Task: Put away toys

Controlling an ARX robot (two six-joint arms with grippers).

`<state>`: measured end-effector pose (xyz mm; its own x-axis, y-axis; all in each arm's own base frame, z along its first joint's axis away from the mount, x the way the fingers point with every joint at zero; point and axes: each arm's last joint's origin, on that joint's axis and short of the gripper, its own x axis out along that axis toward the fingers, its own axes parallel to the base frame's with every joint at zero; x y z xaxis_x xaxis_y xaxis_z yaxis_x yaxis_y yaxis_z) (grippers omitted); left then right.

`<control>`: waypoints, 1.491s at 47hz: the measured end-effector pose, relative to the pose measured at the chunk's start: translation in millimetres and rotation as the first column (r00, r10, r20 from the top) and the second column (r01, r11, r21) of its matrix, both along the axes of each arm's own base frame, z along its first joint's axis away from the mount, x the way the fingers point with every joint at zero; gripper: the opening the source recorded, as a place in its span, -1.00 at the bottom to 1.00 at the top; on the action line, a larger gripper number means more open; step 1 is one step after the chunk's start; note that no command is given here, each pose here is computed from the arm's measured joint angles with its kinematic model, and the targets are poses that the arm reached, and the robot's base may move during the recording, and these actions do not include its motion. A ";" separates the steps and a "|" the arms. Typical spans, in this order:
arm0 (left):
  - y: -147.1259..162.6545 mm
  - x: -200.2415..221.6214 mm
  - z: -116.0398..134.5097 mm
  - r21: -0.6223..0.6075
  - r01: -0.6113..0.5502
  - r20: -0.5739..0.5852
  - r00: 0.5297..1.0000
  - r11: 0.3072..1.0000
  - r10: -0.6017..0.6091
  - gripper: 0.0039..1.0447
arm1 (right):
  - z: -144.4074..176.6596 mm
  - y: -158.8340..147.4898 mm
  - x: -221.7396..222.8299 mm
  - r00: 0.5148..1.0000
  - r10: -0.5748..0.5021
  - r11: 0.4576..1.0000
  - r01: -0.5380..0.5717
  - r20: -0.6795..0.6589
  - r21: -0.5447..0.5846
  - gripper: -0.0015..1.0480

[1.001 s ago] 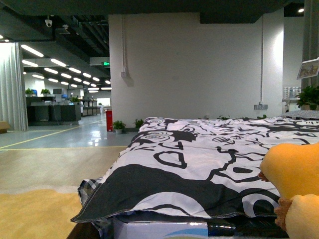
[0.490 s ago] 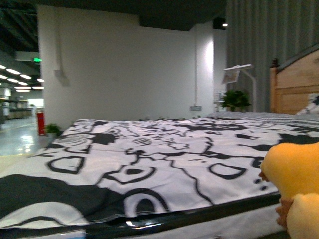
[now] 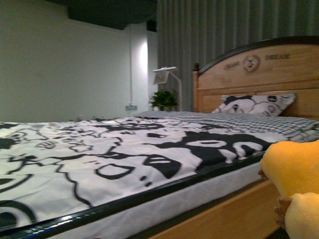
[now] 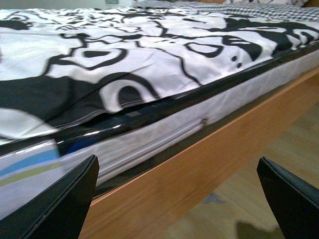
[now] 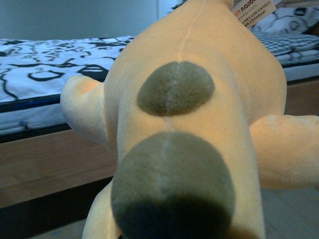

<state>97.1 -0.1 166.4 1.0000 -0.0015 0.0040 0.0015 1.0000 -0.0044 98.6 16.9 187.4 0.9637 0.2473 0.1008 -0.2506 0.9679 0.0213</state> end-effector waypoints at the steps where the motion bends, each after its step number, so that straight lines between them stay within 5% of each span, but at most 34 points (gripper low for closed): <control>1: 0.1 0.0 0.0 0.000 -0.002 0.000 1.000 1.000 0.002 0.89 | 0.0 0.0 0.0 1.000 0.000 1.000 0.000 0.000 0.000 -0.86; 70: 0.0 0.0 0.0 0.000 -0.001 0.000 1.000 1.000 0.001 0.89 | -0.5 -0.1 -0.1 1.000 0.001 1.000 -0.001 0.001 -0.001 -0.86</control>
<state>97.1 0.0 166.4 1.0000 -0.0004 0.0044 0.0004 1.0000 -0.0044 98.5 16.8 186.9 0.9634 0.2481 0.1012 -0.2513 0.9677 0.0207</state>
